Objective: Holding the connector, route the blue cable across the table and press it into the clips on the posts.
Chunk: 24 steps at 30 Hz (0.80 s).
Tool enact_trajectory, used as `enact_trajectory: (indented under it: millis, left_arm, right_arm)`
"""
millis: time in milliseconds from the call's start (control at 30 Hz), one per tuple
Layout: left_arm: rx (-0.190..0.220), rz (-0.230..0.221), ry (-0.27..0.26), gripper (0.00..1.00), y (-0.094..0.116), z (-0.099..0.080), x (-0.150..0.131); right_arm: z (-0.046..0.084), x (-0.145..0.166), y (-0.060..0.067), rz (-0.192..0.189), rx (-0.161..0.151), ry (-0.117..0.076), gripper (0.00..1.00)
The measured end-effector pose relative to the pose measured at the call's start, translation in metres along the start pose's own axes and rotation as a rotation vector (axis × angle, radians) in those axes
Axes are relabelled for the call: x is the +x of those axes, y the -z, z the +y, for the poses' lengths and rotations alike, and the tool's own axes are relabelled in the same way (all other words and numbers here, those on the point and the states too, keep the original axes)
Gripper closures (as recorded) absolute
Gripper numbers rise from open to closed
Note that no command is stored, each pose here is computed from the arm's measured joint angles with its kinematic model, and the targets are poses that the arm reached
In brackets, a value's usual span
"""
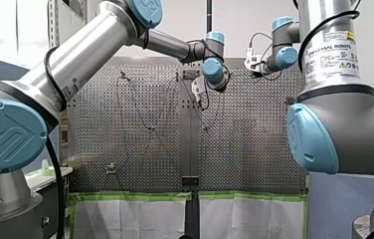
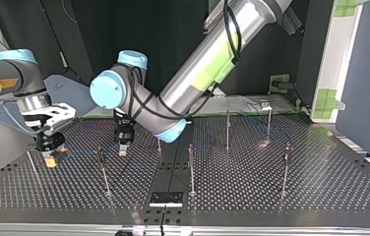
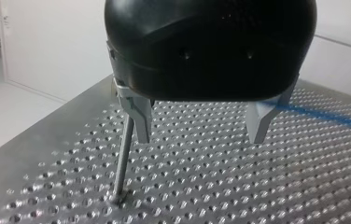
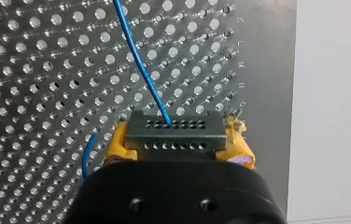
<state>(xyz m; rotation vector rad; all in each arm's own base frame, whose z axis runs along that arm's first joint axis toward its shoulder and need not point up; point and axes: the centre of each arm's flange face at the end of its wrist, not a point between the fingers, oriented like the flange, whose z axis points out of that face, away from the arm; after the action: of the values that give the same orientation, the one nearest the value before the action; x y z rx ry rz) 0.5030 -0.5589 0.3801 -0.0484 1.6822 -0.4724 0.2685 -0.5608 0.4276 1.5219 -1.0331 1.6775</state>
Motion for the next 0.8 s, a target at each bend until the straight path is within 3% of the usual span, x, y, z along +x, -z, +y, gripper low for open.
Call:
enact_trajectory:
  millis: [167,400,500,800]
  left_arm:
    - [0.047,0.014,-0.009,0.00,0.022,-0.011,-0.007]
    - [0.141,-0.020,0.013,0.00,0.047,-0.024,-0.027]
    - [0.143,-0.050,0.021,0.00,0.054,-0.022,-0.038]
    - [0.092,-0.156,0.063,0.00,0.071,-0.004,-0.071]
  right_arm:
    - [-0.001,0.000,0.000,-0.001,0.001,0.001,1.00]
    - [-0.002,0.000,0.000,-0.001,0.003,0.004,1.00]
    - [-0.002,0.000,0.000,0.000,0.003,0.005,1.00]
    - [-0.002,0.000,0.000,0.000,0.004,0.008,1.00]
